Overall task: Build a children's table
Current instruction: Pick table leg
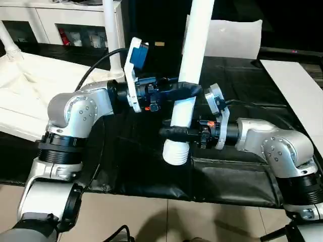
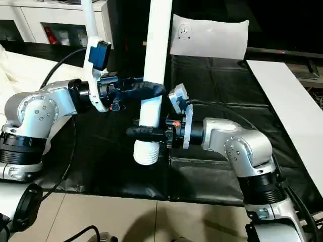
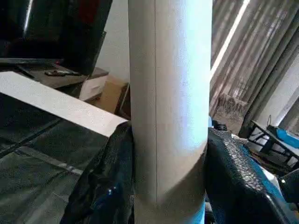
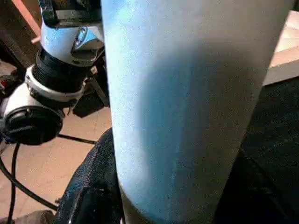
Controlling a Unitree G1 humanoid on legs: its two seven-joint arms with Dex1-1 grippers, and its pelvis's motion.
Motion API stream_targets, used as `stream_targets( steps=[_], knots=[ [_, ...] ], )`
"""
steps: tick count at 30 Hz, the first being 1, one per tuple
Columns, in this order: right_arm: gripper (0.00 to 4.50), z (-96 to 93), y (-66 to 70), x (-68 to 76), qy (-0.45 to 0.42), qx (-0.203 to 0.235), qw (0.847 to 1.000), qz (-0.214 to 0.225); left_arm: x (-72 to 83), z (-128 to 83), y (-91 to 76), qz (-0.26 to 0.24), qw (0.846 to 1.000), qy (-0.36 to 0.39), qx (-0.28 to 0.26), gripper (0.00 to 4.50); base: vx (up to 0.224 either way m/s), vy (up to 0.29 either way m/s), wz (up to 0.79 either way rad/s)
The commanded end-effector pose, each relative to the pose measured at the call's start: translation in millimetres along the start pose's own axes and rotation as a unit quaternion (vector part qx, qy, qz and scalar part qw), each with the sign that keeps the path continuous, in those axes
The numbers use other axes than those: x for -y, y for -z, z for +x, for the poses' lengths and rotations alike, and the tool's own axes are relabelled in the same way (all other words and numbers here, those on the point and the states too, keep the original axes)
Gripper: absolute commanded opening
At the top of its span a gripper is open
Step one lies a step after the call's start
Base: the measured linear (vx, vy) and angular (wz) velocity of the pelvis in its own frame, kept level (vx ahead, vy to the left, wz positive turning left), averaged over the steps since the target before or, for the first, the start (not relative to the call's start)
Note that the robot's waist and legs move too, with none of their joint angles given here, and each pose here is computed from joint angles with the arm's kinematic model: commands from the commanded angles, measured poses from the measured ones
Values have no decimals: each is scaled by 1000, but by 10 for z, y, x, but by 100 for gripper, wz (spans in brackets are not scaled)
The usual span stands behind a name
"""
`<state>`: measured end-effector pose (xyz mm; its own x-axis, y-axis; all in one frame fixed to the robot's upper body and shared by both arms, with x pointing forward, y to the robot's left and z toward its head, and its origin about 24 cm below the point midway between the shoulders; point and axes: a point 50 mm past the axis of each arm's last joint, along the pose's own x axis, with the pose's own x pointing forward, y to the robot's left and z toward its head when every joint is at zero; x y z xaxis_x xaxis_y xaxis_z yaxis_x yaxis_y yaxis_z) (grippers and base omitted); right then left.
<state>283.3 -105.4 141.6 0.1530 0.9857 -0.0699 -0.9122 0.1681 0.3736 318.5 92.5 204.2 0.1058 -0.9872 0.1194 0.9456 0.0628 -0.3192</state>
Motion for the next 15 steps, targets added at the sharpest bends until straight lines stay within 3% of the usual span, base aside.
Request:
stream_targets(
  steps=[1,2,4,15],
  knots=[
    [190,-10,63,-9,-1,-19,1000,-3,77,35,-108,33,999,22,0,185,0,0,0],
    [190,-5,74,-13,-5,-23,1000,3,76,30,-116,38,999,21,-5,185,0,0,0],
    [260,-6,75,-8,-3,-23,1000,6,76,27,-120,39,999,22,-7,185,0,0,0],
    [281,-33,34,-20,-6,0,1000,15,83,32,-117,42,999,30,-15,185,0,0,0]
  ],
)
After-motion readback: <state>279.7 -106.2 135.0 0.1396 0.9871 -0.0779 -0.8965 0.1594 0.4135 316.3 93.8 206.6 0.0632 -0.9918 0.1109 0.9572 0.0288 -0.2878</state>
